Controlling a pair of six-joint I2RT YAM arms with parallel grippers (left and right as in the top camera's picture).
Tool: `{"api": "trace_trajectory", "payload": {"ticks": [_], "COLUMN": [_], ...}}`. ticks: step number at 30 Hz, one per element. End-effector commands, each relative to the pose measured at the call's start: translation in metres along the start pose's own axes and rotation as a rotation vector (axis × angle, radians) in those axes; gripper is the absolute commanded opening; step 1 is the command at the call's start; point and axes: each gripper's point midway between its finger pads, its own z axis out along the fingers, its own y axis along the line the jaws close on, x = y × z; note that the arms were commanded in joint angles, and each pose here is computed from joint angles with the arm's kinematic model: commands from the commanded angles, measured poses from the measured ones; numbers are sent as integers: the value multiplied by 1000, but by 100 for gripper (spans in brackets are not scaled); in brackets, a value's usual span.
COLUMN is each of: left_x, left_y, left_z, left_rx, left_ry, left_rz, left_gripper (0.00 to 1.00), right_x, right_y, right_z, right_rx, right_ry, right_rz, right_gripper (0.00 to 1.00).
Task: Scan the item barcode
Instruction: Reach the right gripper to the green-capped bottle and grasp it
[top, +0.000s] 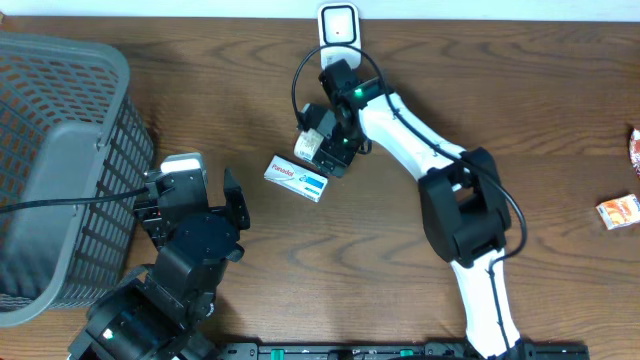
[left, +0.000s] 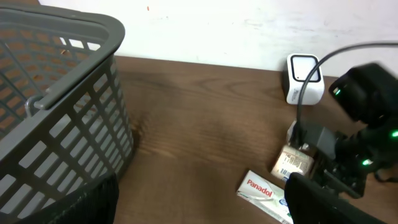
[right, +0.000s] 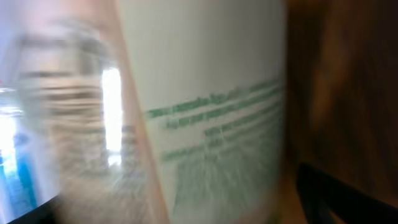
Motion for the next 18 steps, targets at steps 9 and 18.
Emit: {"api": "trace_trajectory", "payload": {"ticks": [9,18], "left_x": [-3,-3], "left_y": [3,3], "left_z": [-1,-1], "left_rx": [-16,-17], "left_ry": [-12,-12], "left_rz": [5,5], "left_gripper": [86,86], "right_x": [3,9], "right_y": [3,-10], "right_z": [16,-37], "right_rx": [-14,118], "right_ry": [23,75], "right_rz": [0,-5], "right_gripper": [49,38]}}
